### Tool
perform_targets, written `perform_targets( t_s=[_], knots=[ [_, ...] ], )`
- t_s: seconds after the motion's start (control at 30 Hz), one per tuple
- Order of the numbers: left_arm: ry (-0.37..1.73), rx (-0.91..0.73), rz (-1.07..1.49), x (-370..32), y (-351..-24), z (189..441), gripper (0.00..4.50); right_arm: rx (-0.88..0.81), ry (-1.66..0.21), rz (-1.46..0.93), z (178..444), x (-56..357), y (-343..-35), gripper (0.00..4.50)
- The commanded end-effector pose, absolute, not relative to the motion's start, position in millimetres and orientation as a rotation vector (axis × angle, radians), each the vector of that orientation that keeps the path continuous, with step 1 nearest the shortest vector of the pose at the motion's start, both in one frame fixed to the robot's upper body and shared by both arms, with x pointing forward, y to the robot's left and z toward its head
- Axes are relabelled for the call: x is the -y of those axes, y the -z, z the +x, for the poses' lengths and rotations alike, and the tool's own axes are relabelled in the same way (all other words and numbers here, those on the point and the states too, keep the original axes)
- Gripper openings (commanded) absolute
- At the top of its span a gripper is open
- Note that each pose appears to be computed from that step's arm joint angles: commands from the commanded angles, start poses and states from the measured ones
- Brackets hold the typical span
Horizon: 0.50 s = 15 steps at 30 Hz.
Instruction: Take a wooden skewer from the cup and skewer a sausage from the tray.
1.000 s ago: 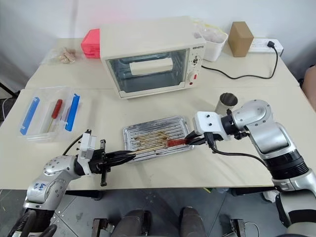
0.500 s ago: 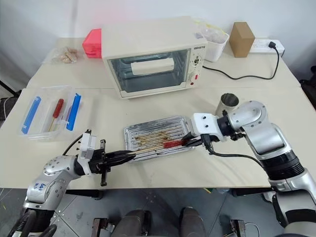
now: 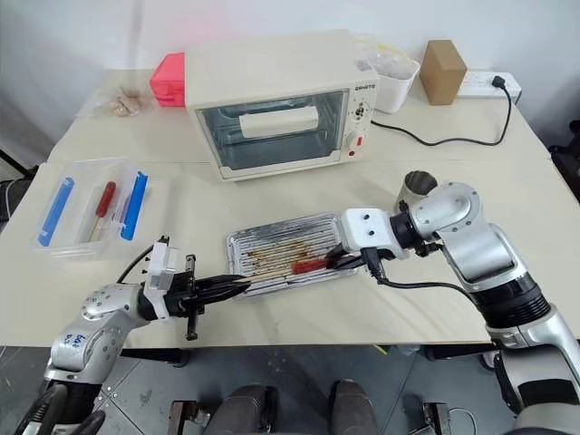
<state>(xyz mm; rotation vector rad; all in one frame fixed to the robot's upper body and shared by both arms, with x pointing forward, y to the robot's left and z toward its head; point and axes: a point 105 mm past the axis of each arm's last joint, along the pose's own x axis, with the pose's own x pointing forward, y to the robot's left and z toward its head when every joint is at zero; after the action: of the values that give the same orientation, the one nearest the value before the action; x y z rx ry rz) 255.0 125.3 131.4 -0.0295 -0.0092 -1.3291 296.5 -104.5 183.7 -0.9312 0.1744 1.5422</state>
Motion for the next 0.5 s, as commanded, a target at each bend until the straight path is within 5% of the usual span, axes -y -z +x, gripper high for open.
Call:
perform_targets(
  t_s=[0.03, 0.5],
  knots=[
    [1.381, 0.033, -0.016, -114, -138, 253, 0.00, -0.120, -1.579, -0.968, 288, 89, -192, 0.53],
    [1.429, -0.015, 0.059, -68, -135, 282, 0.00, -0.207, -1.577, -0.974, 281, 69, -186, 0.53]
  ],
)
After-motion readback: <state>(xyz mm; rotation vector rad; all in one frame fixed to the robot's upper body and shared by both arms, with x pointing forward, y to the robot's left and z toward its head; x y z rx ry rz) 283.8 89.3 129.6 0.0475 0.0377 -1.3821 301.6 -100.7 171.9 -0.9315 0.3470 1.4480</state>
